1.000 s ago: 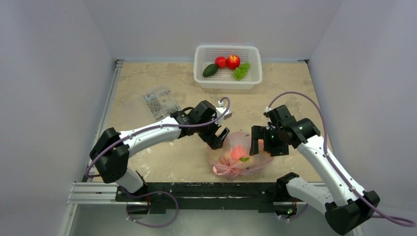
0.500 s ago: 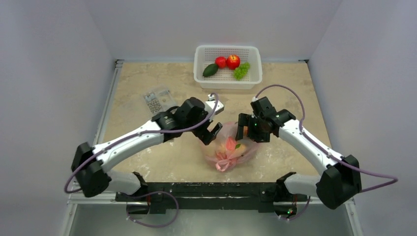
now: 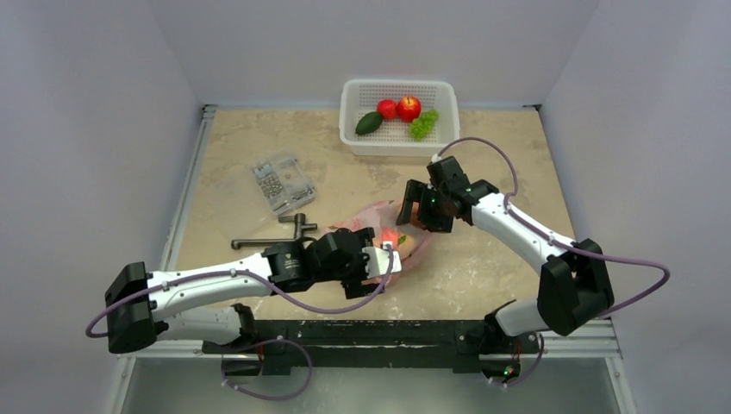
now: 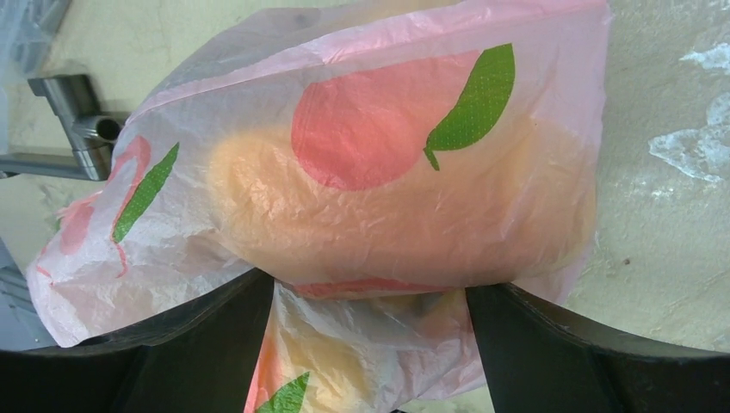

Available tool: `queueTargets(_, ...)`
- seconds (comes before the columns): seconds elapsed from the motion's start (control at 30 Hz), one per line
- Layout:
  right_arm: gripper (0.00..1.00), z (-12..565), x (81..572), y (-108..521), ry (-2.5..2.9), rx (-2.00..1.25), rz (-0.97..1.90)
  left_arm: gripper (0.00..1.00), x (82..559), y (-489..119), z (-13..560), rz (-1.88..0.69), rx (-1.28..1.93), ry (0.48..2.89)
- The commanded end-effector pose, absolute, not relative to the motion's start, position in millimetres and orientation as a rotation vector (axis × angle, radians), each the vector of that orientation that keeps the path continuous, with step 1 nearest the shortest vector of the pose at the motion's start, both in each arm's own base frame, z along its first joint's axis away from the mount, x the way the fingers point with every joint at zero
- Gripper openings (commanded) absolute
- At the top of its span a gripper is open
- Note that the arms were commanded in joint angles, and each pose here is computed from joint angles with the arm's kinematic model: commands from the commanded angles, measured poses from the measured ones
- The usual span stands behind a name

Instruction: Take the fake fruits out of the plastic bag

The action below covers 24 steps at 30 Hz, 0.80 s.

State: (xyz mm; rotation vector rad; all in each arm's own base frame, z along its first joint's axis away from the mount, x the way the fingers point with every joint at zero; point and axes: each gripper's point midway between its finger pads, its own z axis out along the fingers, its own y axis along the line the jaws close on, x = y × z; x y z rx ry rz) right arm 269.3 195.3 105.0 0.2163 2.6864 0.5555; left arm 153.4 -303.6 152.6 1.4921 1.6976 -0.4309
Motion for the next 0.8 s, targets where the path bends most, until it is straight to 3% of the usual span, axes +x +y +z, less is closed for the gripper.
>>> queueTargets(0.0, 0.83, 128, 294, 210, 2.594, 0.228, 0.624, 0.86, 162, -311, 165, -0.332, 1.509, 1.555)
queueTargets(0.13, 0.88, 141, 300, 212, 2.569, 0.131, 0.618, 0.95, 167, -319, 151, -0.296, 1.493, 1.658)
queueTargets(0.27, 0.95, 154, 297, 205, 2.527, 0.072, 0.592, 0.93, 173, -327, 137, -0.255, 1.508, 1.734)
queueTargets(0.5, 0.99, 187, 286, 155, 2.386, 0.073, 0.437, 0.67, 174, -336, 105, -0.194, 1.546, 1.911)
queueTargets(0.77, 0.99, 173, 258, 150, 2.411, -0.026, 0.7, 0.24, 163, -344, 134, -0.334, 1.516, 1.851)
